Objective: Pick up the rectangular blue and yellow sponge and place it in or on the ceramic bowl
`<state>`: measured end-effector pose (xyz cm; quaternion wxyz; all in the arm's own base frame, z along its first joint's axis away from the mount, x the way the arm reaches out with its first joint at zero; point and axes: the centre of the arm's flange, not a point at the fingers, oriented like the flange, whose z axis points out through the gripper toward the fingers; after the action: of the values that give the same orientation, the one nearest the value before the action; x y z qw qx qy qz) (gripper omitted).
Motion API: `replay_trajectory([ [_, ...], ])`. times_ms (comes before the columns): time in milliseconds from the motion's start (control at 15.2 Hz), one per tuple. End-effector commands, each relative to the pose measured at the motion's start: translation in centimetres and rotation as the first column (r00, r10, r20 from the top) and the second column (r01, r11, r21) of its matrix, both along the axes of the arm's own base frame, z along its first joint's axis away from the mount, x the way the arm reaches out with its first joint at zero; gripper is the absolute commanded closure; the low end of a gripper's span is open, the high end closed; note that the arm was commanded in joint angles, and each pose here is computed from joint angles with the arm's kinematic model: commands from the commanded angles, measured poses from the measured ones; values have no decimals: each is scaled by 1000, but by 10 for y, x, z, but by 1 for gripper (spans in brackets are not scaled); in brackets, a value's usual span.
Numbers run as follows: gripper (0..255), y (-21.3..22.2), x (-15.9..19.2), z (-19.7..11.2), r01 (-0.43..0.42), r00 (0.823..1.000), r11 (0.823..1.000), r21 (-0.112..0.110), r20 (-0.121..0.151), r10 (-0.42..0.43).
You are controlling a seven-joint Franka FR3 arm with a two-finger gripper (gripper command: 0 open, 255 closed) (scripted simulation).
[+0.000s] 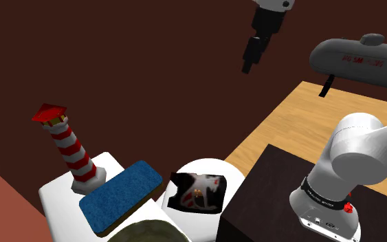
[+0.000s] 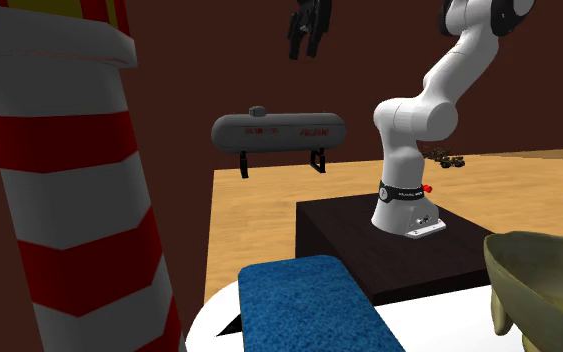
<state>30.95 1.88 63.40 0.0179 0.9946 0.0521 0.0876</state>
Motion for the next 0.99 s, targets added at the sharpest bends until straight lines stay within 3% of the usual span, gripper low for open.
replay_trajectory([
  [0, 0, 0, 0, 0, 0, 1000, 1000, 0, 0, 0],
  [198, 0, 49, 0, -8, -69, 995, 993, -94, 60, 75],
  [462, 0, 113, -5, -27, -150, 975, 963, -223, 128, 181],
  [660, 0, 159, -11, -46, -201, 949, 926, -321, 169, 265],
  [924, 0, 216, -23, -79, -254, 902, 856, -449, 209, 377],
])
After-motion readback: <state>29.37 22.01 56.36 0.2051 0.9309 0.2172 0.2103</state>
